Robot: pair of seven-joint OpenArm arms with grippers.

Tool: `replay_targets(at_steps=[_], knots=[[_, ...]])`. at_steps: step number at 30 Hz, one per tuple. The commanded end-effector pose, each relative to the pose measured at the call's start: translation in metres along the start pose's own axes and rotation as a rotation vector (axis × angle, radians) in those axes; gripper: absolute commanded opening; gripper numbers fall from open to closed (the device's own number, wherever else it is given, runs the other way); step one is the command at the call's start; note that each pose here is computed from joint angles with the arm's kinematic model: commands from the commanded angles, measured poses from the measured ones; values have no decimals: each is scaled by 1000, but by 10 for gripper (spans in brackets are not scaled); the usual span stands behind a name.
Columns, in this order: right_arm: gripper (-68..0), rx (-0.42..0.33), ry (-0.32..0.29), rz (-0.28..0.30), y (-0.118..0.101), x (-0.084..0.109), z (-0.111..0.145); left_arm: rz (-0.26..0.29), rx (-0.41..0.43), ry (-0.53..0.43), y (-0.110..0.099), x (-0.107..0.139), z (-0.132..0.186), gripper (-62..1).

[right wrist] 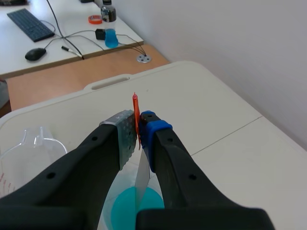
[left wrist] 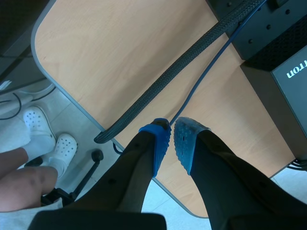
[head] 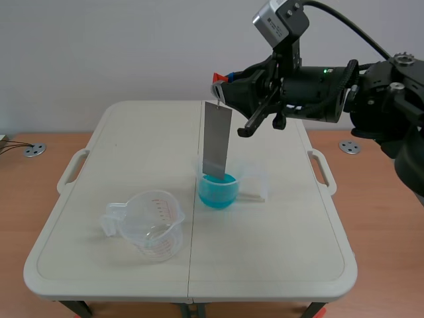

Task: Hold the metal plate by the orange handle, dip it into the blue solution, take it out and point at it, then put the plate back in the beaker on the left.
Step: 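Hold the plate still in the solution, then raise the plate and point at it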

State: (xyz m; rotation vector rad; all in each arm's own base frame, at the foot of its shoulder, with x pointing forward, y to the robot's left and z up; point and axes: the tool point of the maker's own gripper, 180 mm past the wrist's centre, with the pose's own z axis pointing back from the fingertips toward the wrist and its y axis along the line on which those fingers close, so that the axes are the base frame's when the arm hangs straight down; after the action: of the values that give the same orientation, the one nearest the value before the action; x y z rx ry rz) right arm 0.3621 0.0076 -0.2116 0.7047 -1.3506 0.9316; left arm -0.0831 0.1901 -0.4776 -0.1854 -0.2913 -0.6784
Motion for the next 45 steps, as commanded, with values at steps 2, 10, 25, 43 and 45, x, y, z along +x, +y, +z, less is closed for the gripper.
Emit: replay_targets(at_steps=[2,10,25,43,45], knots=[[-660,-6,-70,33,-6,30,3,5,-4,-15,-2,4,1,-526],[-660,11,-114,90,0,64,10,-11,47,-46,23,19,-5,-526],[-660,-19,-165,147,-4,101,23,-43,387,-207,166,72,34,-525],[-660,-37,-196,146,-9,112,29,-98,556,-584,261,224,90,-526],[-660,-37,-195,146,-9,111,29,-114,519,-624,260,242,91,-526]])
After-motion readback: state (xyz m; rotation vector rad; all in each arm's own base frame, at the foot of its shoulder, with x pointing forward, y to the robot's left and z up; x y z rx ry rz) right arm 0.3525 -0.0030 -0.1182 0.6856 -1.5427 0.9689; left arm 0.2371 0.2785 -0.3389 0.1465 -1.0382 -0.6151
